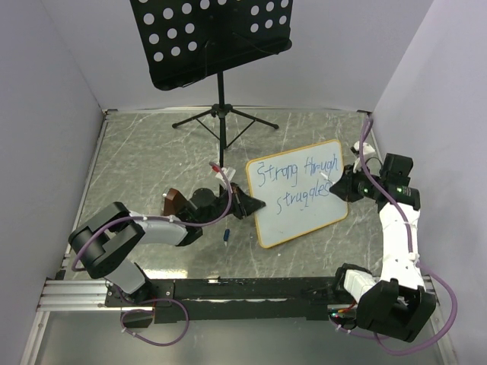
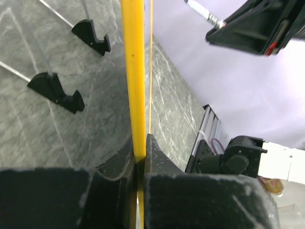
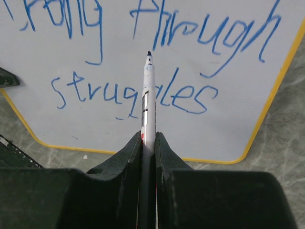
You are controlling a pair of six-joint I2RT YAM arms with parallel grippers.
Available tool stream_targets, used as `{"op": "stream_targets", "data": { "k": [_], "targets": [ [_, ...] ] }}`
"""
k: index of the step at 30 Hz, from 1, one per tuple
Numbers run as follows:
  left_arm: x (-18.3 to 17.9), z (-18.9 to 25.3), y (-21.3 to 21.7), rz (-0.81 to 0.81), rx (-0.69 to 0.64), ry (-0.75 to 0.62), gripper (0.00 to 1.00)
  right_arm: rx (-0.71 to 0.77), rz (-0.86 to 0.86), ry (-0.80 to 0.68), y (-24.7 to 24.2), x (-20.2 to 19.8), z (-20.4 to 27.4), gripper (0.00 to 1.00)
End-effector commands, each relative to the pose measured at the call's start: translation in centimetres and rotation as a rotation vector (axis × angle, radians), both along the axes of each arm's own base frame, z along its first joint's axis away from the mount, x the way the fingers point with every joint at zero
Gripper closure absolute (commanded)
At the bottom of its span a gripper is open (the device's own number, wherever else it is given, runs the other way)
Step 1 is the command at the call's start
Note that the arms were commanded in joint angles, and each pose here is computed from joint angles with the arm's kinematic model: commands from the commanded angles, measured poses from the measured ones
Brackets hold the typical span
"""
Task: Write a sentence on the whiteboard
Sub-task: Put down the whiteboard on the whiteboard stand.
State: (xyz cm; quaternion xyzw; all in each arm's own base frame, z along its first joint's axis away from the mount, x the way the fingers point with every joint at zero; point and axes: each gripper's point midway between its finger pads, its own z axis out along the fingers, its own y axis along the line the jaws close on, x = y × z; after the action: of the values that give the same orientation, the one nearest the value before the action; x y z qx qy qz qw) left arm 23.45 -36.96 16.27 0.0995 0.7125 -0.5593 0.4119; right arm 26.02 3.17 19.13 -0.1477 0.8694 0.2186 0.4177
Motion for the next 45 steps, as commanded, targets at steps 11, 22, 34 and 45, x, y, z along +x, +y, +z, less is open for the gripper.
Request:
{"op": "stream_targets", "data": {
  "k": [11, 22, 34, 45],
  "targets": [
    [4.6, 7.6, -1.4, -0.073, -0.043, -0.251, 0.99, 0.004, -0.018, -0.156, -0.8, 0.2, 9.1, 1.00],
    [10.8, 14.1, -2.8, -0.091, -0.114, -0.266, 0.99, 0.079, -0.018, -0.232, -0.1, 0.2, 15.5, 1.00],
    [17.1, 14.4, -1.6, -0.026, -0.144, -0.288, 0.99, 0.091, -0.035, -0.182, -0.4, 0.5, 12.8, 1.00],
    [20.6, 17.4, -1.3, 0.101, -0.233, -0.250, 0.99, 0.092, -0.037, -0.146, -0.8, 1.0, 10.6, 1.00]
  ]
}}
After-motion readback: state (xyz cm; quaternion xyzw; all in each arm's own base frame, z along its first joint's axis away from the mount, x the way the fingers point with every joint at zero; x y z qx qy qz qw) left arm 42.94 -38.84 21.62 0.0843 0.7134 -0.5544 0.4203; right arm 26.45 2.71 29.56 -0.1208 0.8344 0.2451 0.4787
